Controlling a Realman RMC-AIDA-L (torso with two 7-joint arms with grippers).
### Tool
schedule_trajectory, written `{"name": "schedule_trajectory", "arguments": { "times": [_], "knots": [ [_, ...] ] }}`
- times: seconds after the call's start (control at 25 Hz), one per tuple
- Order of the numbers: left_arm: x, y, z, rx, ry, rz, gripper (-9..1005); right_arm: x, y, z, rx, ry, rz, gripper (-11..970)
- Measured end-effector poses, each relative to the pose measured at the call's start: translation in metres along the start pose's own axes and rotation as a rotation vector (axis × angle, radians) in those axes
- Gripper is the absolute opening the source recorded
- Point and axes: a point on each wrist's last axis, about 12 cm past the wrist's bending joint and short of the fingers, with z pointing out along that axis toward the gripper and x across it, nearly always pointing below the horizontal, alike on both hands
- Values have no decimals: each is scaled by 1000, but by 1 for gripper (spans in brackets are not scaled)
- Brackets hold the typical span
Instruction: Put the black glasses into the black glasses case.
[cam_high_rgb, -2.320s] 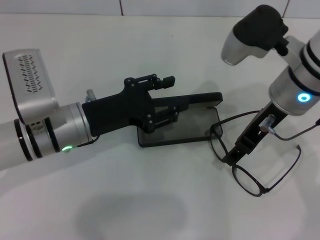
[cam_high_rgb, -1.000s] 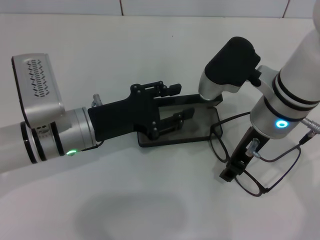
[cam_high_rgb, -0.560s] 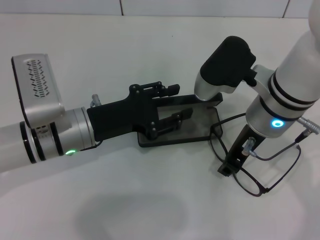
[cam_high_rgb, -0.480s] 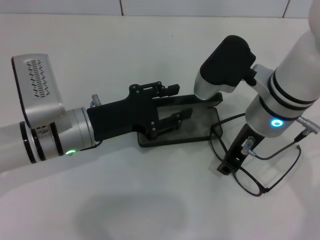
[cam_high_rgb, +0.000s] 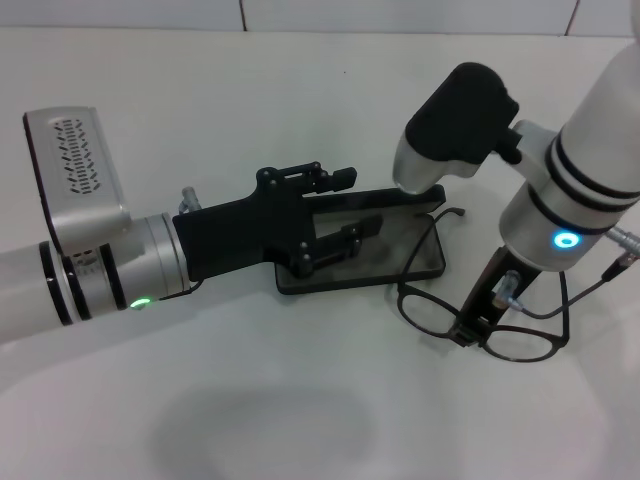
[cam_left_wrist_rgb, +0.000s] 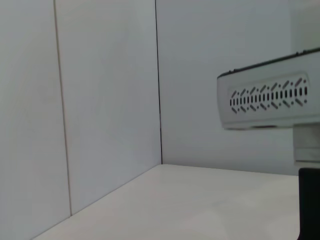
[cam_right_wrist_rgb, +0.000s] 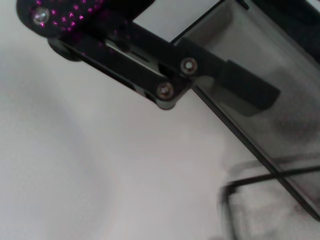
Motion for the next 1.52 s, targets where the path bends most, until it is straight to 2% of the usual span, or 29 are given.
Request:
{"name": "schedule_trajectory", "arguments": {
  "times": [0.12, 0.32, 0.6, 0.84, 1.08, 1.16, 1.32, 1.52],
  "knots": [
    [0, 0, 0, 2, -2, 0, 568, 1, -1, -6, -4, 5, 7, 172],
    [-1, -1, 0, 9, -8, -1, 568, 5, -7, -16, 22, -4, 4, 126],
    [-10, 0, 1, 47, -49, -34, 567, 26, -21, -35, -33, -84, -5, 125],
    [-30, -5, -6, 179, -135, -57, 567, 69, -27, -55, -157, -289, -21, 117],
    [-43, -2, -11, 238, -179, -134, 567, 126, -29, -63, -258, -624, -138, 117],
    [-49, 1, -8, 258, -188, -160, 567, 150, -33, -59, -284, -764, -172, 117],
    [-64, 6, 5, 311, -190, -192, 567, 182, -36, -47, -294, -969, -255, 117],
    [-87, 10, 25, 399, -200, -213, 566, 202, -37, -21, -231, -1160, -388, 117]
  ]
}}
